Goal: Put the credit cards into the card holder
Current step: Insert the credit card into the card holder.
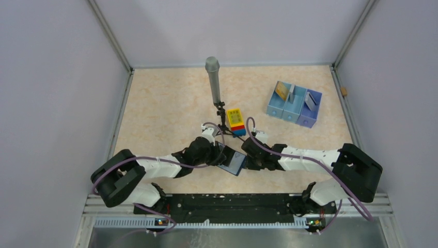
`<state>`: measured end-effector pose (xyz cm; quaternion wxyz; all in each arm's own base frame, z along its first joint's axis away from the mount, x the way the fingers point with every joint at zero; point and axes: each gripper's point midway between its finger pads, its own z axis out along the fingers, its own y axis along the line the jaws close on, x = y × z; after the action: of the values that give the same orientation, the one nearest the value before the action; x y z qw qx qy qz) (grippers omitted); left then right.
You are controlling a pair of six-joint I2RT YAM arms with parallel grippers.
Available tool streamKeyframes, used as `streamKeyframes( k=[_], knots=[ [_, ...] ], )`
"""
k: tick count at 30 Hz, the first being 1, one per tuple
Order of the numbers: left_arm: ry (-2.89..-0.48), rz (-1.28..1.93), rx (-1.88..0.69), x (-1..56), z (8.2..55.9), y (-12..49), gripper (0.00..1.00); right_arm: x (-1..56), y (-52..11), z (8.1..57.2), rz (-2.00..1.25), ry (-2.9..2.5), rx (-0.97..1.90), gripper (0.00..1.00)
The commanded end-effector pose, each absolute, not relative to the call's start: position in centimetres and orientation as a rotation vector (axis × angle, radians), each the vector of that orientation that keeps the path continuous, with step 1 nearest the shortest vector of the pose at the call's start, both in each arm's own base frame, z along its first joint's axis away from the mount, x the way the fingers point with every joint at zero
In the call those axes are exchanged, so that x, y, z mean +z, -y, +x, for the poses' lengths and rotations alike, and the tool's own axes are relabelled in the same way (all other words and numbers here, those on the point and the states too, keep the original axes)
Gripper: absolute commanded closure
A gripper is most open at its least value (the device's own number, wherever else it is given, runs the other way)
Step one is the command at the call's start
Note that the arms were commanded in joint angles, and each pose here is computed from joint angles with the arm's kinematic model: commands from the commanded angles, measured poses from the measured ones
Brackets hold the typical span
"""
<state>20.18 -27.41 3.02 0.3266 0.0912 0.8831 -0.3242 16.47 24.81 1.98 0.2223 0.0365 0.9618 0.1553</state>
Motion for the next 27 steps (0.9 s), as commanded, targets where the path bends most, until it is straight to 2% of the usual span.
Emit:
streamKeyframes(
  k=[1,16,27],
  knots=[
    [-2.553,0.247,-0.647,-2.5,16.4,22.6,0.91,2.8,-25.0,16.8,0.084,-2.639,0.399,1.0],
    [-2.575,0.209,-0.645,-3.1,15.7,21.8,0.9,2.9,-24.8,16.9,0.086,-2.635,0.387,1.0],
    [-2.614,0.308,-0.781,-3.2,14.3,23.6,0.93,2.9,-24.8,16.9,0.088,-2.633,0.382,1.0]
  ],
)
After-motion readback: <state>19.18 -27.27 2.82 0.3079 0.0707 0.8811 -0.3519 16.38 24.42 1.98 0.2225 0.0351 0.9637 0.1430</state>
